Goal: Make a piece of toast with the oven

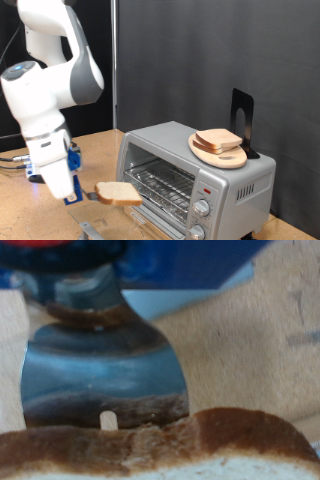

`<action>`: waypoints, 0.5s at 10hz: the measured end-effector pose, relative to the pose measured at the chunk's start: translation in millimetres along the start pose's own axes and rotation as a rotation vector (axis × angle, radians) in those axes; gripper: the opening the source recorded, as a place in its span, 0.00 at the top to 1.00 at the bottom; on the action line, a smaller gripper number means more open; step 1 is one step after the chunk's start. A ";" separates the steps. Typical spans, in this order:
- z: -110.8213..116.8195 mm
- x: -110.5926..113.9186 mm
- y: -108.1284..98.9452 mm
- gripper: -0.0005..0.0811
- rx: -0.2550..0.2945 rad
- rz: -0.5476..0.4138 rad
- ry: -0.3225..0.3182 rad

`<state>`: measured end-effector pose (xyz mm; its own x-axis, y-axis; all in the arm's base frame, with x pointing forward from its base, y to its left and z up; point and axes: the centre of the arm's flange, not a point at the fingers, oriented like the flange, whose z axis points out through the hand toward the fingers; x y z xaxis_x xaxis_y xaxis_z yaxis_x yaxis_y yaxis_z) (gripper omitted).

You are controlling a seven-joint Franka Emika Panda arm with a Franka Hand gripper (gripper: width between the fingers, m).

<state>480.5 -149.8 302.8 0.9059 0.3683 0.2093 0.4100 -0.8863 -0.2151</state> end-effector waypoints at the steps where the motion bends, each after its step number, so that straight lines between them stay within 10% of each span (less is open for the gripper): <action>1: 2.8 5.0 -7.8 0.46 0.007 -0.006 0.003; 5: 15.0 17.8 -38.4 0.46 -0.004 0.003 -0.037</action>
<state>482.5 -105.0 300.5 0.9105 0.3756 0.1727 0.4067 -0.8887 -0.2116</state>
